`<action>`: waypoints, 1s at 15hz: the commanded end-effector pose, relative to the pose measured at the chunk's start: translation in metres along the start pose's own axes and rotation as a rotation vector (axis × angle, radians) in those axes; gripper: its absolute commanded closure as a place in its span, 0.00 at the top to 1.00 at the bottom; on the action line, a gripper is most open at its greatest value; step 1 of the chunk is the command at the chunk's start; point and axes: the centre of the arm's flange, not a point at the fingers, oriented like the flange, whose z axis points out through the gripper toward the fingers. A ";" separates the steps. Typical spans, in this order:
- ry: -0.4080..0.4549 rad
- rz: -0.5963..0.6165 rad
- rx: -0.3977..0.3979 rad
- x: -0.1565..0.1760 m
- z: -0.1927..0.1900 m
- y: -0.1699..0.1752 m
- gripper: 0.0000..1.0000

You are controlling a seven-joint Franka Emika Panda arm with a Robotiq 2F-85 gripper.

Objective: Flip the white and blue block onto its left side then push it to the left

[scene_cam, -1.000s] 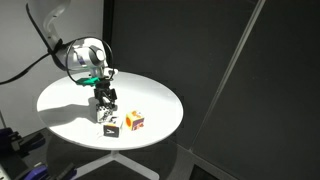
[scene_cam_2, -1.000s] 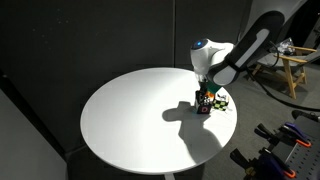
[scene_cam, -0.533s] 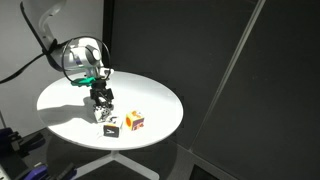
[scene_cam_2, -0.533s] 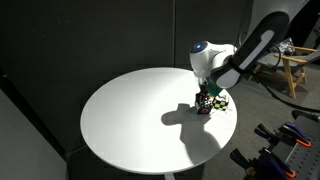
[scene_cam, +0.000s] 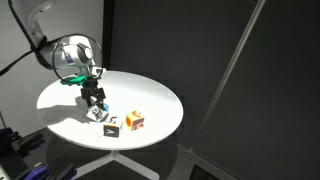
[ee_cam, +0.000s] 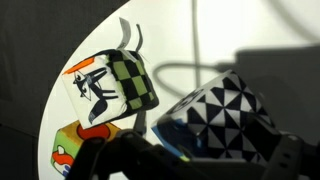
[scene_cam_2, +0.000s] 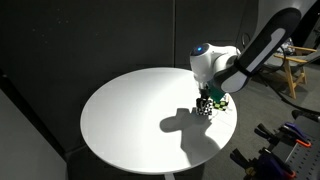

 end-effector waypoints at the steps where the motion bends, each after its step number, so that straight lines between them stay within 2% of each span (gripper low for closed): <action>1: -0.019 -0.024 0.052 -0.022 -0.023 -0.004 1.00; 8: -0.072 -0.063 0.165 -0.042 -0.056 -0.018 1.00; 15: -0.102 -0.007 0.275 -0.045 -0.078 -0.012 1.00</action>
